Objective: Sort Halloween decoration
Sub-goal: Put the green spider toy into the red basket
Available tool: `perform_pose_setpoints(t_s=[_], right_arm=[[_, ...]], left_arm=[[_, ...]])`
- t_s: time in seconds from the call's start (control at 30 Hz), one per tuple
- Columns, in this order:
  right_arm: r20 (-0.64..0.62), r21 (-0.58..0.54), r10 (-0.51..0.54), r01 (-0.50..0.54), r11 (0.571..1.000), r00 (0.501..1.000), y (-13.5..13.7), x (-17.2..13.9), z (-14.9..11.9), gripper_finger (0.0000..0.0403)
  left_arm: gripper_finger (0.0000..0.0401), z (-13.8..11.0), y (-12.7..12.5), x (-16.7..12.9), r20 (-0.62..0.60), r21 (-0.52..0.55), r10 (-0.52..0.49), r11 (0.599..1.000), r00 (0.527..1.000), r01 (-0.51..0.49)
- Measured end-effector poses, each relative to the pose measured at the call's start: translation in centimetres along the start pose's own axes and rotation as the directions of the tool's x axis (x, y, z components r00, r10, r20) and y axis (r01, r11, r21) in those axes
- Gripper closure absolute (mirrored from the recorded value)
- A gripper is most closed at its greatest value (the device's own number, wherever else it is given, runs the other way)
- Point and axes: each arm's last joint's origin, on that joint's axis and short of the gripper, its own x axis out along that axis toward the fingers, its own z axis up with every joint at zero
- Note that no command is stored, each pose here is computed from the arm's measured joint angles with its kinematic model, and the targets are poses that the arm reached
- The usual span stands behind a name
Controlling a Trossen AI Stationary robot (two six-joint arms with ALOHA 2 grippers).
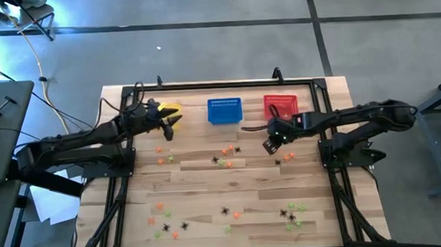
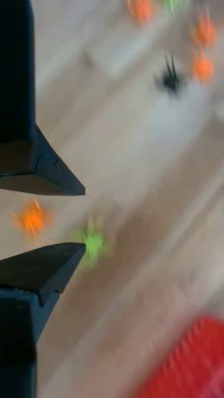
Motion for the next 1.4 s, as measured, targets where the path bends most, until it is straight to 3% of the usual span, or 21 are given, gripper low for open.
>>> perform_pose_setpoints(t_s=[0.13,0.53,0.97,1.1,1.27,1.4], right_arm=[[-0.002,-0.034,-0.051,0.051,0.998,0.999,-0.7,0.7,-0.5,0.0274],[0.066,-0.144,-0.043,0.052,0.988,0.997,-1.9,3.0,-2.1,0.0274],[0.112,-0.086,0.051,-0.041,0.995,0.992,-3.5,4.8,-2.7,0.0275],[0.114,-0.071,0.053,-0.045,0.996,0.992,-3.5,4.8,-2.6,0.0305],[0.113,-0.037,0.063,-0.059,0.998,0.992,-3.5,4.9,-2.6,0.0390],[0.103,-0.007,0.076,-0.076,0.997,0.992,-3.4,4.8,-2.6,0.0391]], left_arm=[[0.0266,0.1,0.2,-0.9,0.011,-0.087,0.028,0.996,1.000,-0.027],[0.0266,0.9,0.2,-2.2,0.096,-0.284,0.020,0.959,0.995,0.008],[0.0266,1.8,0.2,-2.3,0.188,-0.297,0.022,0.954,0.982,0.036],[0.0266,1.9,0.2,-2.3,0.195,-0.298,0.021,0.954,0.980,0.039],[0.0266,1.9,0.2,-2.3,0.195,-0.297,0.021,0.954,0.981,0.039],[0.0266,1.9,0.2,-2.3,0.196,-0.299,0.029,0.954,0.980,0.032]])
